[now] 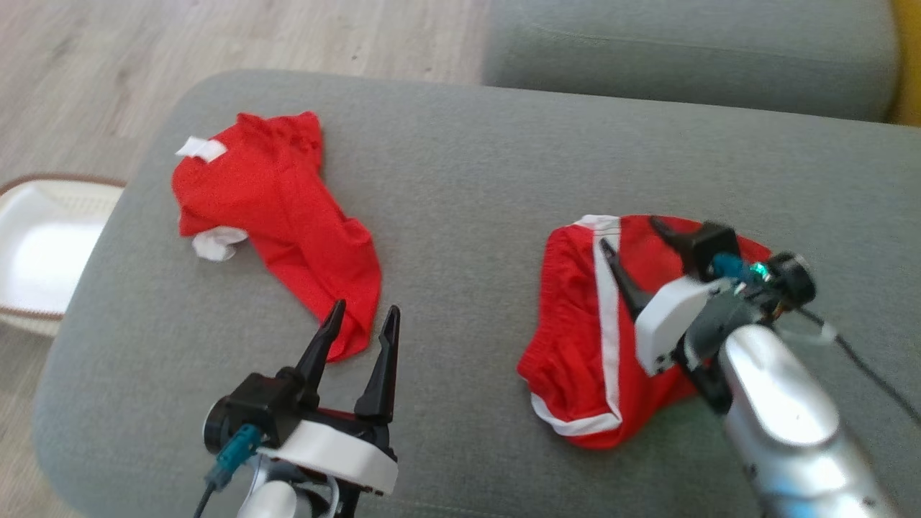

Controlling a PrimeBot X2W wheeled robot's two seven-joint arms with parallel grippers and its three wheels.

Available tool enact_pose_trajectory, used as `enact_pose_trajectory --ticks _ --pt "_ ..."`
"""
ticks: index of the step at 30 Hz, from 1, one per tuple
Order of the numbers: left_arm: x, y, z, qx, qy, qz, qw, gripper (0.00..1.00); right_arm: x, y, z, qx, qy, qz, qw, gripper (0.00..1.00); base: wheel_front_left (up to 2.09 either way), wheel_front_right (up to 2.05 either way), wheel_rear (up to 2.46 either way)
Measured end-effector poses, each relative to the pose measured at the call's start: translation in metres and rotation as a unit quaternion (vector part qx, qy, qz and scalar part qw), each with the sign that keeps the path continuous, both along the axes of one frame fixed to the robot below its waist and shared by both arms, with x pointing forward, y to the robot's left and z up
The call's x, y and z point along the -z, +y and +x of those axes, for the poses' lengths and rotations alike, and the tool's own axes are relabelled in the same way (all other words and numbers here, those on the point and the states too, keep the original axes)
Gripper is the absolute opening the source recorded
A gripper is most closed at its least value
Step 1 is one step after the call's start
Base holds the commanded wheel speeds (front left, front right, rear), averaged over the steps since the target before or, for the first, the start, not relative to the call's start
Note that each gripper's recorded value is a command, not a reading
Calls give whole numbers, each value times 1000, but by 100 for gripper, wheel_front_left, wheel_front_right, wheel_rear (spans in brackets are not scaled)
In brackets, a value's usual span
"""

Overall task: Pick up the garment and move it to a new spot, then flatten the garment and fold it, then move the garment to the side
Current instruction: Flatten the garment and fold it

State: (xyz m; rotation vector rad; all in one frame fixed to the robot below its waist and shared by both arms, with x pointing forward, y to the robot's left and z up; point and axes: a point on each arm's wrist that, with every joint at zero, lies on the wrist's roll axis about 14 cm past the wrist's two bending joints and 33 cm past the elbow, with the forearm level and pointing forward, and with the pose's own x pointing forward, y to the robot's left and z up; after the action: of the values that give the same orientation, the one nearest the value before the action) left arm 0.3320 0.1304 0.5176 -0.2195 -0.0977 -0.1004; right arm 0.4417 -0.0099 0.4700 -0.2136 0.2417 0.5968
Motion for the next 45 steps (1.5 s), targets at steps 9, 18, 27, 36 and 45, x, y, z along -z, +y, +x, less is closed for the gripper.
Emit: enact_pose_trajectory --ticks 9,18,27,36,45 --pt "3 19 -1 -31 7 1 1000 100 26 7 27 -56 7 -122 991 100 0 0 0" --pt "7 22 -1 -39 15 -3 999 100 36 3 40 -74 18 -169 983 100 0 0 0" --pt "7 19 2 -33 15 -3 999 100 48 -3 33 -69 49 -157 984 0 0 0 0" --pt "0 5 8 -10 3 -5 1000 100 7 -40 45 1 1 -62 998 0 0 0 0" --pt "-7 -29 17 45 -10 -9 999 100 14 -168 2 189 11 37 981 0 0 0 0"
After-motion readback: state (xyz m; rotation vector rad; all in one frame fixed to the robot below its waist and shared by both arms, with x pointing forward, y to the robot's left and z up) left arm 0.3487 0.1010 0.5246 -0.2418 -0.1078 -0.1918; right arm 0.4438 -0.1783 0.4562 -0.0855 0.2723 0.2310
